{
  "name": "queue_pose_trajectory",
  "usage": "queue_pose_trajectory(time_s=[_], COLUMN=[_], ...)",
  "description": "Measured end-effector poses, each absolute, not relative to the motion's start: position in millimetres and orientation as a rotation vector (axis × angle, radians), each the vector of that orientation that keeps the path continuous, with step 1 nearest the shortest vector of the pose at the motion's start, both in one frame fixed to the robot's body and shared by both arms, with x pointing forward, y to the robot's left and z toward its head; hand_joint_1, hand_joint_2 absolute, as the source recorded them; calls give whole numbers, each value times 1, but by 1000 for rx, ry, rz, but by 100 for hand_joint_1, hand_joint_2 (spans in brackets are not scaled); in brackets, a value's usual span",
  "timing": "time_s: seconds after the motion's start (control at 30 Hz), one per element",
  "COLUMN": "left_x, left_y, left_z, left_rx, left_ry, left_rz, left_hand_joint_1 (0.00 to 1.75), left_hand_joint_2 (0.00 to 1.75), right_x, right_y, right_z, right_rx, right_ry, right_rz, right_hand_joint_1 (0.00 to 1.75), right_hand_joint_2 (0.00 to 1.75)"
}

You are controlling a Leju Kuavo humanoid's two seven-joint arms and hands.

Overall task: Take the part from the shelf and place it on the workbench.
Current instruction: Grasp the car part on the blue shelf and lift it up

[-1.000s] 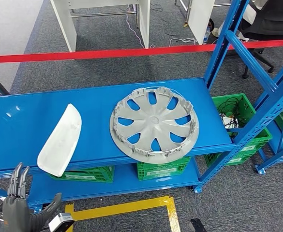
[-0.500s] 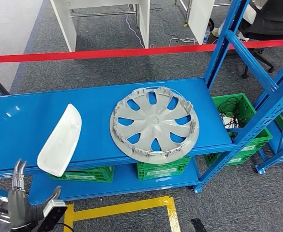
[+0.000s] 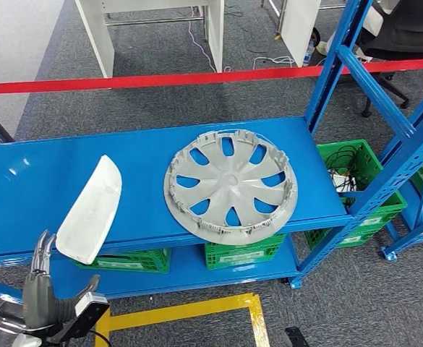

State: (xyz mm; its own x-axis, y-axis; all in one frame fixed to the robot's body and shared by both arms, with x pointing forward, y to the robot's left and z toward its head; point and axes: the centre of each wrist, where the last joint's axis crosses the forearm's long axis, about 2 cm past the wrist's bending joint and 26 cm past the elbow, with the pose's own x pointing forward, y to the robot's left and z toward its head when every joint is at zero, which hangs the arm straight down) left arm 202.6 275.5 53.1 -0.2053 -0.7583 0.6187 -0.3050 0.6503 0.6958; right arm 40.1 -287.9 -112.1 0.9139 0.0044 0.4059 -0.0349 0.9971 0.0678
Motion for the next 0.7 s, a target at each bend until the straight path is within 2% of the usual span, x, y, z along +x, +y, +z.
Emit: queue_pose_trajectory(time_s=[0.7], left_x=[218], left_y=[294], left_z=[49], left_rx=[848], left_ry=[-1699], left_rz=[-732], left_hand_joint_1=[0], left_hand_joint_2=[175], right_x=[39], right_y=[-294], right_z=[-112], right_rx=[76], right_ry=[-412], right_rz=[38], right_hand_joint_1=[0], right_hand_joint_2=[0])
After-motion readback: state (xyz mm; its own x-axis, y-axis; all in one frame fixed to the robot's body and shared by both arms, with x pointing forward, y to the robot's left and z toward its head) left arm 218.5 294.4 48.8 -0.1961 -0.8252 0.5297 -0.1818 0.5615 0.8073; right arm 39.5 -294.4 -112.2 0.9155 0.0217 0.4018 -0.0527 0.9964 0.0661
